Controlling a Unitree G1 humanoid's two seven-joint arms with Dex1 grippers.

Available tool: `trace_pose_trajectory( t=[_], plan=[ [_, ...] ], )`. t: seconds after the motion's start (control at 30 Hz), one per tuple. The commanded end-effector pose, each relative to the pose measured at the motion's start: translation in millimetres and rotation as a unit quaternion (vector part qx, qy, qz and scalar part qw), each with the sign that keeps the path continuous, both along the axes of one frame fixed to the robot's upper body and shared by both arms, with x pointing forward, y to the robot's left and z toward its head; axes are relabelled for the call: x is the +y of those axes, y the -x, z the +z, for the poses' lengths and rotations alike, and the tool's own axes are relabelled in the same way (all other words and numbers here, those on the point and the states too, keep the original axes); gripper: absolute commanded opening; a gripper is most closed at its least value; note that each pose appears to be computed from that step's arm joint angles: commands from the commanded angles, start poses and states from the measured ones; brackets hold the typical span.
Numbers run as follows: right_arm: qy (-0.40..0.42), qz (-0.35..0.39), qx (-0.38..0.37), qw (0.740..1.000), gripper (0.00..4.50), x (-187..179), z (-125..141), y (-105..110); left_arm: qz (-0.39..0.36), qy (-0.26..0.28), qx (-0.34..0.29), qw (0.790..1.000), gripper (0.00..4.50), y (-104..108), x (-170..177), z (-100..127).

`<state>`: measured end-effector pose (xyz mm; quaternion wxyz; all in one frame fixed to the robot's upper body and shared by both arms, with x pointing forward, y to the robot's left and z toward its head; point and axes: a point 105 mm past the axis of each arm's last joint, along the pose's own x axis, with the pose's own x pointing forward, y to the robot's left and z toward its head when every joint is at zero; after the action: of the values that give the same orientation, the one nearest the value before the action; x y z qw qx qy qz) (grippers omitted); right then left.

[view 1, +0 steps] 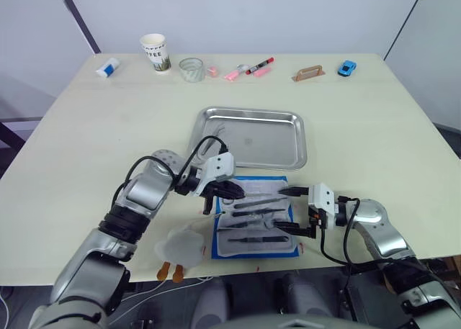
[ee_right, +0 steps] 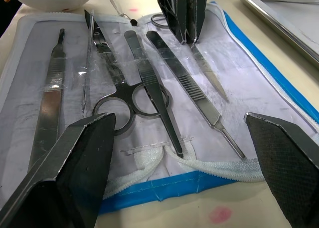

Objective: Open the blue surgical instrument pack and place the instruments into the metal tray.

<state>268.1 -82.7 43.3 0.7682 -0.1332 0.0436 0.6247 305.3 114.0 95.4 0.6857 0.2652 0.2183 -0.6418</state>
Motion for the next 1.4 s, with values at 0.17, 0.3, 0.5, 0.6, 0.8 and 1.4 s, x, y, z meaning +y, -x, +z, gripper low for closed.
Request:
trace_pose_trajectory(
  t=[0.17, 0.3, 0.5, 0.6, 0.8, 1.4],
  plan=[
    [0.082, -0.027, 0.081, 0.993, 4.50, -8.8, -54.8, 13.0, -0.007, -0.018, -0.026, 0.999, 0.06, -0.4, -2.5, 13.3],
    [0.083, -0.026, 0.080, 0.993, 4.50, -8.9, -55.0, 12.1, 0.002, -0.031, -0.022, 0.999, 0.06, 0.4, -0.7, 12.1],
    [0.082, -0.026, 0.079, 0.993, 4.50, -8.2, -54.7, 11.2, 0.014, -0.042, -0.013, 0.999, 0.06, 3.1, 0.1, 14.0],
    [0.082, -0.026, 0.079, 0.993, 4.50, -7.8, -54.9, 11.4, 0.015, -0.051, -0.009, 0.999, 0.06, 5.0, 2.1, 14.4],
    [0.083, -0.026, 0.078, 0.993, 4.50, -7.5, -55.3, 10.9, 0.018, -0.055, -0.007, 0.998, 0.06, 5.1, 0.8, 17.6],
    [0.082, -0.026, 0.079, 0.993, 4.50, -6.1, -55.9, 11.1, 0.022, -0.056, -0.006, 0.998, 0.06, 7.3, 9.0, 30.0]
  ],
)
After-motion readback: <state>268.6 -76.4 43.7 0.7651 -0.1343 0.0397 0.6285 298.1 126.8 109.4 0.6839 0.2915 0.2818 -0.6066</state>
